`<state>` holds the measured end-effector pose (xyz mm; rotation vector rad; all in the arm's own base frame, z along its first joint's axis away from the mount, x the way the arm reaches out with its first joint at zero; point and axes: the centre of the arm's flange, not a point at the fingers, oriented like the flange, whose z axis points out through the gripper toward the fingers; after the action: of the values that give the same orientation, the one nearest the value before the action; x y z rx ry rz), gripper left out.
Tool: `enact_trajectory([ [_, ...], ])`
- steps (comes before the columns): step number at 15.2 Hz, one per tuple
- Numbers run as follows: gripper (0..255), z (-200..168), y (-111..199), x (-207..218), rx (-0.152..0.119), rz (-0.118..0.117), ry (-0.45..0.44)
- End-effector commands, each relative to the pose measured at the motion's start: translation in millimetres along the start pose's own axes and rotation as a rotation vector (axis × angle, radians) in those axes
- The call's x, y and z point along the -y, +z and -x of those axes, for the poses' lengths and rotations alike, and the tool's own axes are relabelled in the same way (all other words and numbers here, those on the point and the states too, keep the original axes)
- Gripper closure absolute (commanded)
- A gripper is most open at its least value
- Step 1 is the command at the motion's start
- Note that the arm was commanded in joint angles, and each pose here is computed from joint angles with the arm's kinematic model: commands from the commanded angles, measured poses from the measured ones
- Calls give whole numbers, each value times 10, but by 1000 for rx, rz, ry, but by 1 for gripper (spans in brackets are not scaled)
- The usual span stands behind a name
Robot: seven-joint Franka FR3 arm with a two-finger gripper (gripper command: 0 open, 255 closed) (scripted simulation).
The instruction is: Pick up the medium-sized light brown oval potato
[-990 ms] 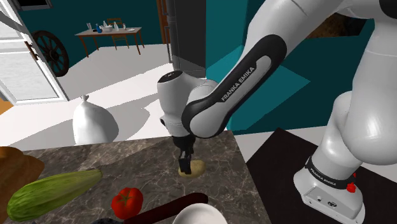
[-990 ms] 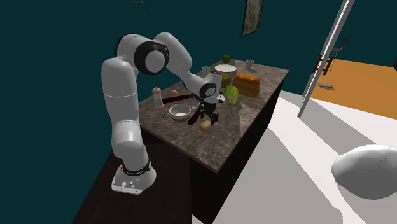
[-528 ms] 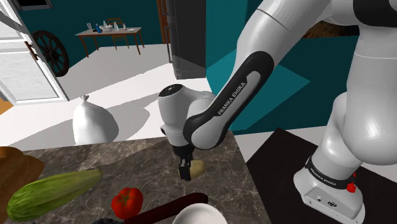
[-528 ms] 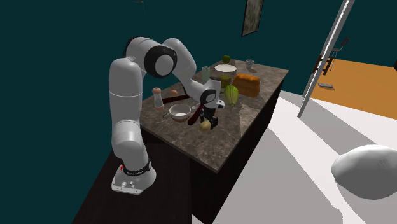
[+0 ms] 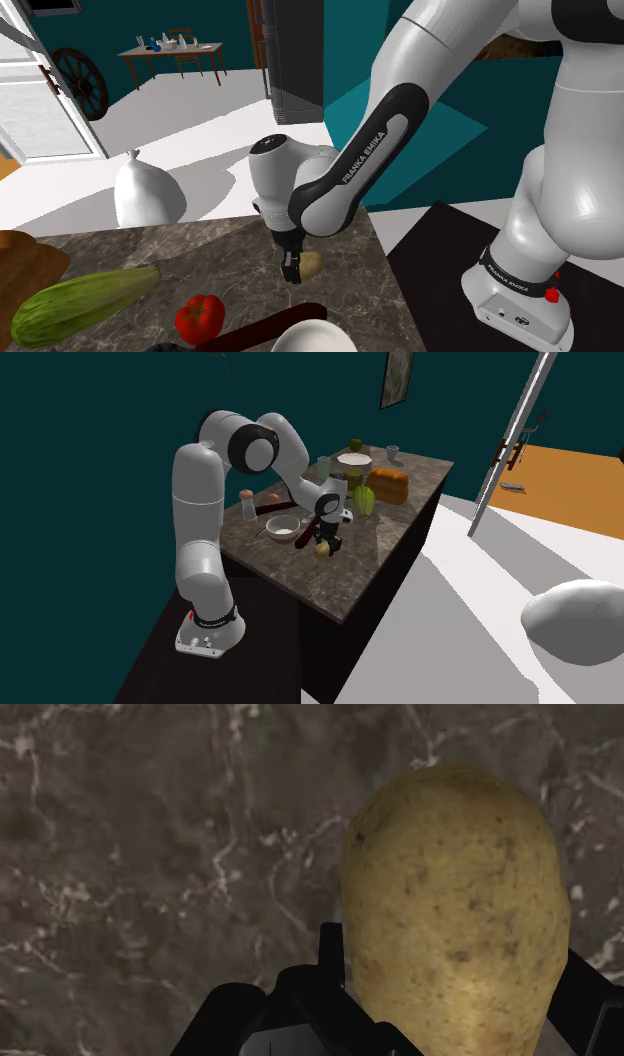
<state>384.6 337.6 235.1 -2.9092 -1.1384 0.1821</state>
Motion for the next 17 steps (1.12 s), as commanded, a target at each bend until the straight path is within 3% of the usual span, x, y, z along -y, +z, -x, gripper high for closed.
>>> enact_trajectory([
  [1,255,0,0,0,0,0,0],
  [17,255,80,-735,37,0,0,0],
])
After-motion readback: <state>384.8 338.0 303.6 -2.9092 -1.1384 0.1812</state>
